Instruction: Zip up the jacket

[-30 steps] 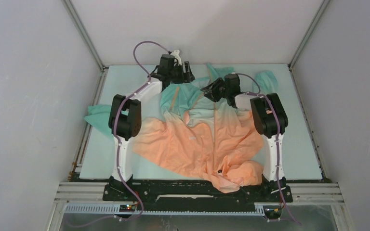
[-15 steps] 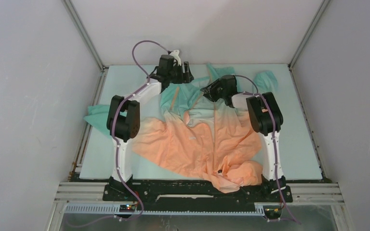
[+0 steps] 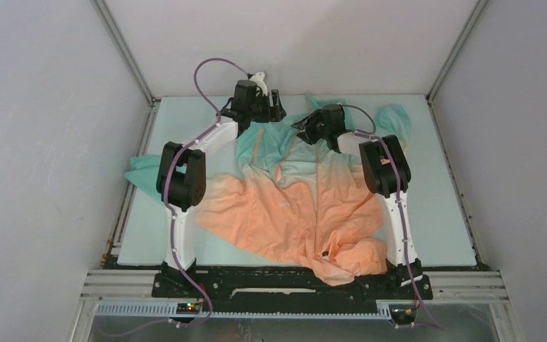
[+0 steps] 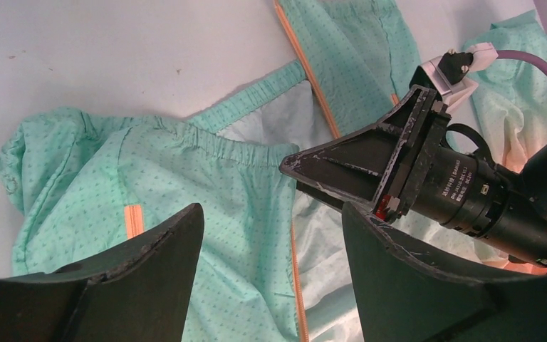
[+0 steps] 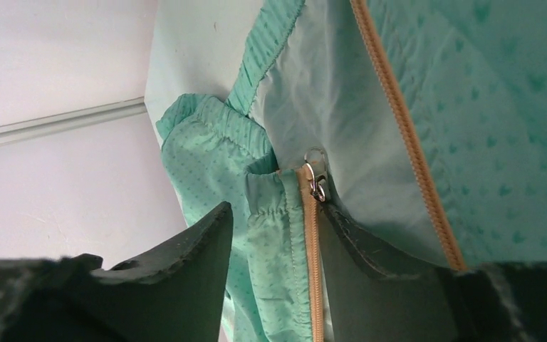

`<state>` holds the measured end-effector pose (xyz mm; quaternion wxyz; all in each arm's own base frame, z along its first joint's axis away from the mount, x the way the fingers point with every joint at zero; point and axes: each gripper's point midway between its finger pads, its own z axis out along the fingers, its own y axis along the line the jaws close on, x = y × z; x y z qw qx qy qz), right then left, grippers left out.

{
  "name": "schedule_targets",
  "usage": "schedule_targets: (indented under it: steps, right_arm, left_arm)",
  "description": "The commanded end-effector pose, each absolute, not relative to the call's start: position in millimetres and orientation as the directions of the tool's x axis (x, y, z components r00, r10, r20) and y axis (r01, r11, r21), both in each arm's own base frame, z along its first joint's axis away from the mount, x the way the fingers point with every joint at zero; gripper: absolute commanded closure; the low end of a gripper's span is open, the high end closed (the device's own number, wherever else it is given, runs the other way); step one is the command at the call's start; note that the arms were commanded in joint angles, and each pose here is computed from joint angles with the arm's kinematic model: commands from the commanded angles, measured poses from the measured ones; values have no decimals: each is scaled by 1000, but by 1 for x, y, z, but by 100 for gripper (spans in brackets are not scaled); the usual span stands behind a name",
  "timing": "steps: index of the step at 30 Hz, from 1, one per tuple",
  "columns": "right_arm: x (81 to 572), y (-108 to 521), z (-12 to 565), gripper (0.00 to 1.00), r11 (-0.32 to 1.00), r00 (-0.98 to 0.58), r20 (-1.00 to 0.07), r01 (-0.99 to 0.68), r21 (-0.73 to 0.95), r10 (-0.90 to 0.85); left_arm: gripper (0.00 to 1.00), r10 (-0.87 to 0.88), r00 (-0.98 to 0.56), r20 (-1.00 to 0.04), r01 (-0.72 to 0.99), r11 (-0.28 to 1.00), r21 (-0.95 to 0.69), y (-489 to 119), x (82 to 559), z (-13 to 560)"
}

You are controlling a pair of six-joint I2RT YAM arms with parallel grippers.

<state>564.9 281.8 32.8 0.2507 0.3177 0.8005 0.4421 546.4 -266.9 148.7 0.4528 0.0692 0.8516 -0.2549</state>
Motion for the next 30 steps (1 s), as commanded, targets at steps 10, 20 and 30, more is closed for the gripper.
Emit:
schedule_targets:
  steps: [10, 20, 30]
  right_arm:
    - [579, 290, 28, 58, 449, -661, -161, 291, 845, 733]
    - [585, 302, 114, 94, 602, -659, -564, -206, 772, 498]
    - [515, 341, 158, 100, 602, -239, -941, -797, 49, -240]
  left_arm:
    - [24, -117, -496, -861, 389, 856, -340, -265, 542, 190]
    - [25, -331, -519, -788, 435, 691, -577, -245, 522, 229]
    - [29, -413, -524, -745, 382, 668, -639, -204, 518, 231]
